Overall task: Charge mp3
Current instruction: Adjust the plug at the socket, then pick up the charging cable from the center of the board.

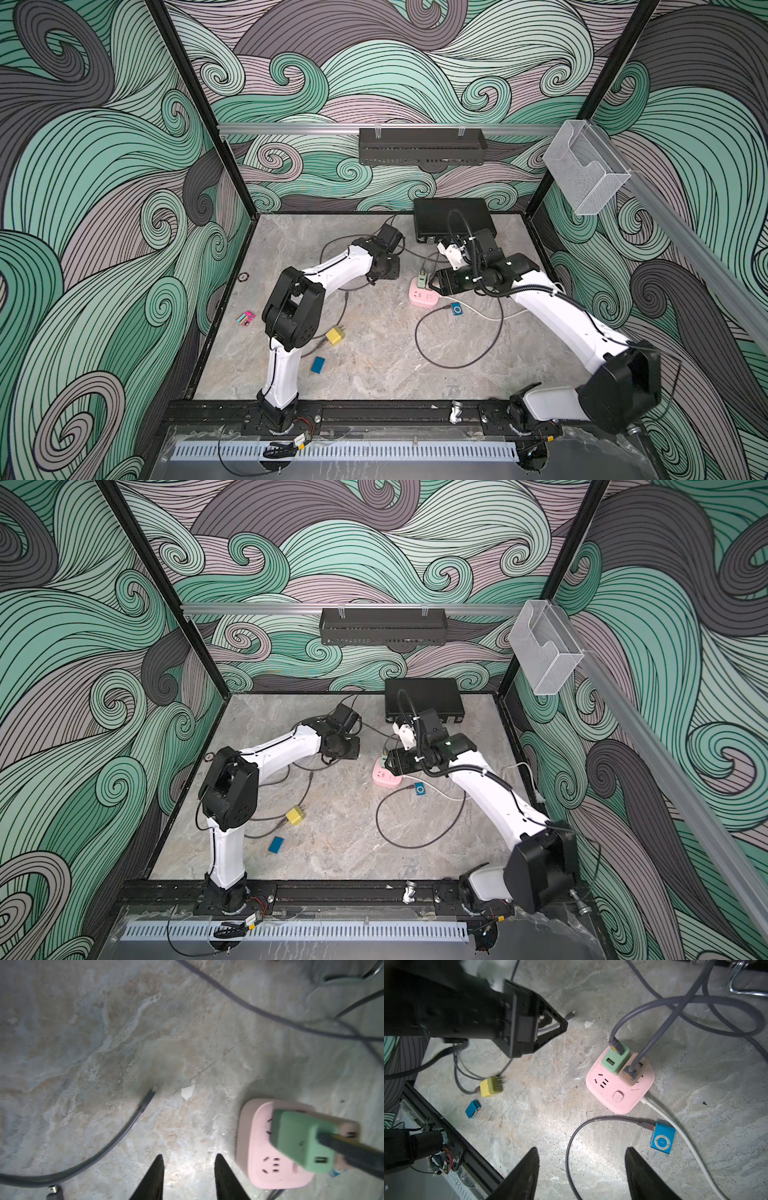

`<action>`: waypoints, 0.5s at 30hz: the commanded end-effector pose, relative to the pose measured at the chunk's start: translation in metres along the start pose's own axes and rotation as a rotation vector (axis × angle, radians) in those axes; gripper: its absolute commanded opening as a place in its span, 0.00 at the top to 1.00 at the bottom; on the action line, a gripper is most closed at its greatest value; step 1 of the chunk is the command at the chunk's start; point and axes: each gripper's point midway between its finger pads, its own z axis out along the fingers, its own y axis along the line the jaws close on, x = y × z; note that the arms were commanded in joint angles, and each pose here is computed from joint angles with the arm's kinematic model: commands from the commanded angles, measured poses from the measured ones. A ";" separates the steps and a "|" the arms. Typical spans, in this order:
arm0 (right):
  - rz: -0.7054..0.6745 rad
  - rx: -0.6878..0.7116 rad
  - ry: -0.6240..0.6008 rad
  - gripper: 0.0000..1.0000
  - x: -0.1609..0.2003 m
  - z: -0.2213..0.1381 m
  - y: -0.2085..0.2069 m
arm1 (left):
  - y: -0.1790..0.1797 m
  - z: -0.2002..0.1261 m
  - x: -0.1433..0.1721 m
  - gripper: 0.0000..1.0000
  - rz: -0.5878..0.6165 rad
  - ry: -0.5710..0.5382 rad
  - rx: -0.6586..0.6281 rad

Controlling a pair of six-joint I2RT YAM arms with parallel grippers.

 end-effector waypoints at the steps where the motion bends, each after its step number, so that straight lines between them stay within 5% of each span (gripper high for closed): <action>1: 0.022 -0.023 -0.071 0.32 -0.008 -0.025 0.011 | 0.019 -0.002 0.006 0.59 0.125 0.023 -0.066; 8: 0.022 -0.031 -0.187 0.31 -0.043 -0.055 0.023 | 0.049 0.016 0.003 0.57 0.134 0.058 -0.092; 15: 0.030 -0.073 -0.211 0.32 -0.066 -0.050 0.031 | 0.042 0.036 0.015 0.59 0.198 0.120 -0.005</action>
